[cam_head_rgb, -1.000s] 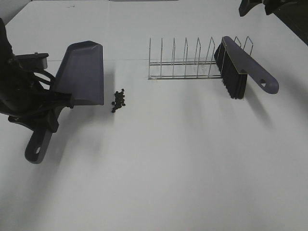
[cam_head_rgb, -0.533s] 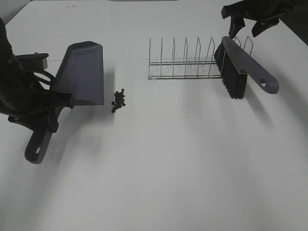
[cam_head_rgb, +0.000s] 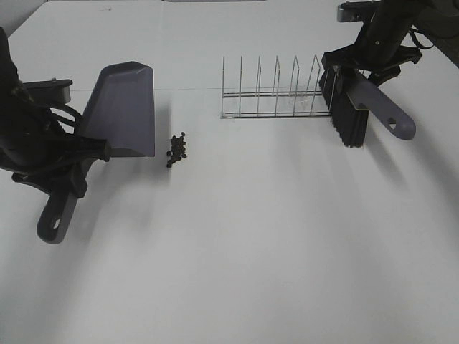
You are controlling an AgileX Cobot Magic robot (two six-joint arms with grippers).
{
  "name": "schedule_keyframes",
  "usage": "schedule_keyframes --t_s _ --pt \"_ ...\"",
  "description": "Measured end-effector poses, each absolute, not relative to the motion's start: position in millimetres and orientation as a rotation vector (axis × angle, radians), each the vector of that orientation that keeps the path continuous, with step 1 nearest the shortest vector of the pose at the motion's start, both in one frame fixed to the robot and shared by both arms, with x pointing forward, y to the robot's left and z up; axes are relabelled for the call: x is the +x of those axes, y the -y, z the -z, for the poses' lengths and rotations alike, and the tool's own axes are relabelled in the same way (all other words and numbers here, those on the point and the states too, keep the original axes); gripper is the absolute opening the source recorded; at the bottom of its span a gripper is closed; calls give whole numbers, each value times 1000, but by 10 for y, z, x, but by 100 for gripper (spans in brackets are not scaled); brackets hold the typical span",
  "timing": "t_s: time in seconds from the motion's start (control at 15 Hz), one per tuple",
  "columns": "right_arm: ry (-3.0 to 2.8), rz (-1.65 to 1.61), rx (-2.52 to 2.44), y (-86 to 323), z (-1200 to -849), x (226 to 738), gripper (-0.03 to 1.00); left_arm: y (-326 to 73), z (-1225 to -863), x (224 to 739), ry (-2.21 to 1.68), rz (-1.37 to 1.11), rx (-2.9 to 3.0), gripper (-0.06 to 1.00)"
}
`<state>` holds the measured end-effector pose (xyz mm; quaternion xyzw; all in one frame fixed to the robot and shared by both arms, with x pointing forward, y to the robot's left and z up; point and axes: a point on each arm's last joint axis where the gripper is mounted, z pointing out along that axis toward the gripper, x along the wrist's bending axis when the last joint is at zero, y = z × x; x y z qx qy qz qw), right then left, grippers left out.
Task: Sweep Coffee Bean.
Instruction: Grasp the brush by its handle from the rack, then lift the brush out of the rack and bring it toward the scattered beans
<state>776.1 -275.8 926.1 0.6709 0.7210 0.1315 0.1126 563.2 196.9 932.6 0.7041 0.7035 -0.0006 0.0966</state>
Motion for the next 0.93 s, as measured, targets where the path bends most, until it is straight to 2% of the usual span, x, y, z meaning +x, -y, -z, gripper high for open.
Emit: schedule_keyframes --t_s 0.2,0.53,0.93 --pt "-2109 -399 1963 2746 -9249 7775 31 -1969 -9325 5631 -2084 3 2086 27" --pt "-2072 -388 2026 2751 -9290 7751 29 -1969 -9325 5631 -2084 3 2086 26" --pt "-1997 -483 1942 2781 -10353 7503 29 -1970 -9325 5626 -2087 7 2090 26"
